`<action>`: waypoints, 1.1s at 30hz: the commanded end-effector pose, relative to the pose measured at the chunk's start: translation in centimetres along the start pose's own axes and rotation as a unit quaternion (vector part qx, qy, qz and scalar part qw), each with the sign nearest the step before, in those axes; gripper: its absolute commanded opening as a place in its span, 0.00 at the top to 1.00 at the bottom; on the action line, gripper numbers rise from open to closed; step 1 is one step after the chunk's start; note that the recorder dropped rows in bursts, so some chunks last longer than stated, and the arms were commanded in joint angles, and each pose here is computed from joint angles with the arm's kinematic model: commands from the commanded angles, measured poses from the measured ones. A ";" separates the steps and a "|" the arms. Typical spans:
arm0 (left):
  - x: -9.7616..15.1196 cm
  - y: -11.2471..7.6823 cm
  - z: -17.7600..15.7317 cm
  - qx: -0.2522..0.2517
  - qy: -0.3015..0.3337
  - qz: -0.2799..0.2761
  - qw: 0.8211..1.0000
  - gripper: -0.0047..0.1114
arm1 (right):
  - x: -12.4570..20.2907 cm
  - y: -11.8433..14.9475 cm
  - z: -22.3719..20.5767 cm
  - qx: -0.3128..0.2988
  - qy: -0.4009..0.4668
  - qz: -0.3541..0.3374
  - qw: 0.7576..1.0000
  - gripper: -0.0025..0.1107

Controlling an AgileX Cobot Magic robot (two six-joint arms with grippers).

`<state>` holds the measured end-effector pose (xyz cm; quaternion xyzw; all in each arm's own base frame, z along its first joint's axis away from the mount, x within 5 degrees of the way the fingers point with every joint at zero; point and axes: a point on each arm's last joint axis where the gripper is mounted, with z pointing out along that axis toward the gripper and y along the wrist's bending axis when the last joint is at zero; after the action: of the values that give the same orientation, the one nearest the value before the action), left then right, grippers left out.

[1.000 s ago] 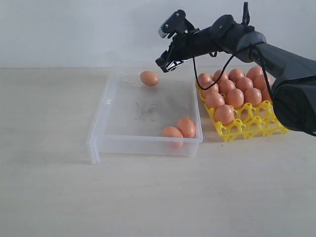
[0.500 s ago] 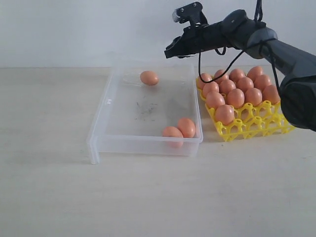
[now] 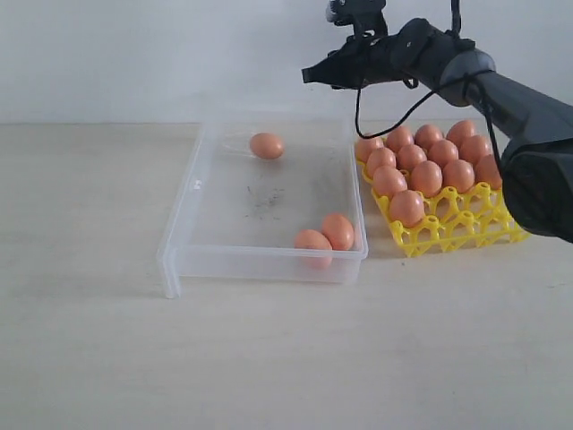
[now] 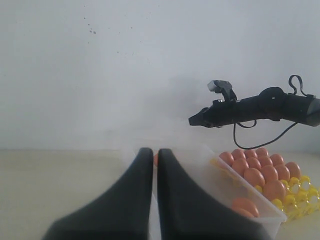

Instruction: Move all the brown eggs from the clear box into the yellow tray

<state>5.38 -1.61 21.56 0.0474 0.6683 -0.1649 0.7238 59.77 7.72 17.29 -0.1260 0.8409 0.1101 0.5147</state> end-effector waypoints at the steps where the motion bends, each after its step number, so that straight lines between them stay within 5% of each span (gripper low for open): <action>1: 0.0 0.1 0.0 -0.004 -0.006 0.004 1.000 0.93 | 1.0 -1.4 -1.3 -0.047 0.088 -0.041 0.994 0.91; 11: -0.1 0.1 0.0 -0.005 -0.009 0.018 1.000 0.93 | 2.2 0.9 -4.1 -0.316 0.148 -0.025 0.937 0.91; 18: -0.1 0.1 0.0 -0.005 -0.009 0.018 1.000 0.93 | 4.1 2.4 -3.2 -0.236 0.261 -0.077 0.933 0.82; 22: -0.1 0.1 0.0 -0.005 -0.009 0.018 1.000 0.93 | 4.2 4.8 -2.9 -0.186 0.310 -0.158 0.919 0.47; 26: -0.1 0.1 0.0 -0.005 -0.009 0.019 1.000 0.93 | 0.2 9.2 -4.9 -0.228 0.254 -0.226 0.912 0.52; 28: -0.1 0.1 0.0 -0.005 -0.009 0.020 1.000 0.93 | 0.1 11.1 -4.8 -0.227 0.246 -0.292 0.896 0.47; 30: -0.1 0.1 0.0 -0.005 -0.009 0.020 1.000 0.93 | 0.2 11.7 -4.0 -0.169 0.245 -0.354 0.887 0.38; 33: -0.1 0.1 0.0 -0.005 -0.009 0.020 1.000 0.93 | 0.4 11.4 -3.7 -0.170 0.238 -0.410 0.864 0.38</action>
<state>5.38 -1.56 21.65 0.0533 0.6640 -0.1549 0.7295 52.43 17.89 18.93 -0.5393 0.8001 0.0288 0.2611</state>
